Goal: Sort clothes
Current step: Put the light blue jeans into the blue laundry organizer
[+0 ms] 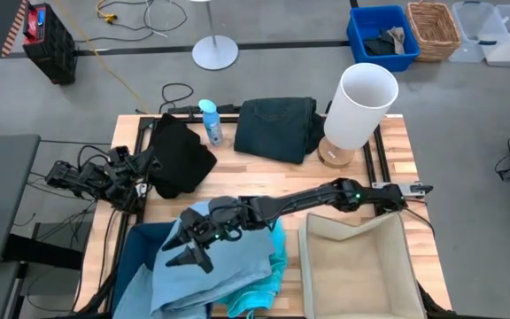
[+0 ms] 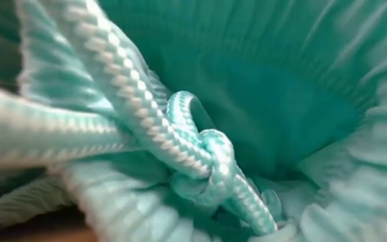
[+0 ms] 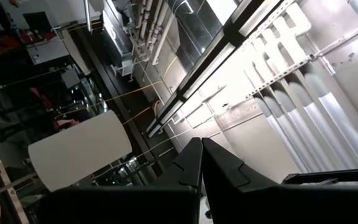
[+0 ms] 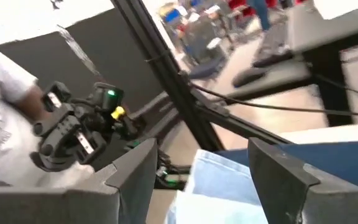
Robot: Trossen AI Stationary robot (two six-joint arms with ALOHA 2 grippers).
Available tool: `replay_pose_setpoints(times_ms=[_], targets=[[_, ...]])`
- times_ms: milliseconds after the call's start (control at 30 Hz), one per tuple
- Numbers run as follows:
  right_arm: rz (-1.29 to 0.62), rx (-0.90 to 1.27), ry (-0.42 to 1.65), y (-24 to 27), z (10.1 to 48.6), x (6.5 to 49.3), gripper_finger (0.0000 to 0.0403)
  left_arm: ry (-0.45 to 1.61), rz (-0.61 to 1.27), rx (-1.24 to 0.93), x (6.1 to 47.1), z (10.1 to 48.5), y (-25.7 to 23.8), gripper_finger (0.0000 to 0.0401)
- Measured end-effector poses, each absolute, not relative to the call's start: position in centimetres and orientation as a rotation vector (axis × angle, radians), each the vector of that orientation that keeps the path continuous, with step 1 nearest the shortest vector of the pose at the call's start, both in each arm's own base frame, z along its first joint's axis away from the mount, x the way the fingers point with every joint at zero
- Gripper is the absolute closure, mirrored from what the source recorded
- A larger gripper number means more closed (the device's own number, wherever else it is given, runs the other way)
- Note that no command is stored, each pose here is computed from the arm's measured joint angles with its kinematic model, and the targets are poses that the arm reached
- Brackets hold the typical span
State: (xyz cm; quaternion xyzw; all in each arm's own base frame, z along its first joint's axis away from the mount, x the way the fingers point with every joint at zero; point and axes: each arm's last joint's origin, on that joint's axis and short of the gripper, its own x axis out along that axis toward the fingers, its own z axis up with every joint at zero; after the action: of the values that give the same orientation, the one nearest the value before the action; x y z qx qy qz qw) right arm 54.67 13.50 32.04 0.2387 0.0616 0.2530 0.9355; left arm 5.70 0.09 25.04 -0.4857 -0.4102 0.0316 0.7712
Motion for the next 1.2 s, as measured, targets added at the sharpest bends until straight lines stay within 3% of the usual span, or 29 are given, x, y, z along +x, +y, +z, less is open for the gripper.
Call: replay_pose_setpoints(times_ms=[233,400,767,1200], targets=[[0.336,0.312,0.273,12.0,36.3,51.1,0.0143,-0.882,0.072,-1.049,5.8,25.0,0.1,0.0395],[0.194,0.263,0.489,11.1,38.2,47.4,0.0143,-0.873,0.075,-1.045,5.8,24.9,0.1,0.0395],[-0.159,0.437,0.955,10.8,34.7,44.0,0.0143,-0.853,0.088,-1.024,6.0,24.8,0.0,0.0395],[-0.293,0.56,1.114,12.7,30.7,43.6,0.0142,-0.841,0.095,-1.015,6.1,24.7,0.0,0.0395]])
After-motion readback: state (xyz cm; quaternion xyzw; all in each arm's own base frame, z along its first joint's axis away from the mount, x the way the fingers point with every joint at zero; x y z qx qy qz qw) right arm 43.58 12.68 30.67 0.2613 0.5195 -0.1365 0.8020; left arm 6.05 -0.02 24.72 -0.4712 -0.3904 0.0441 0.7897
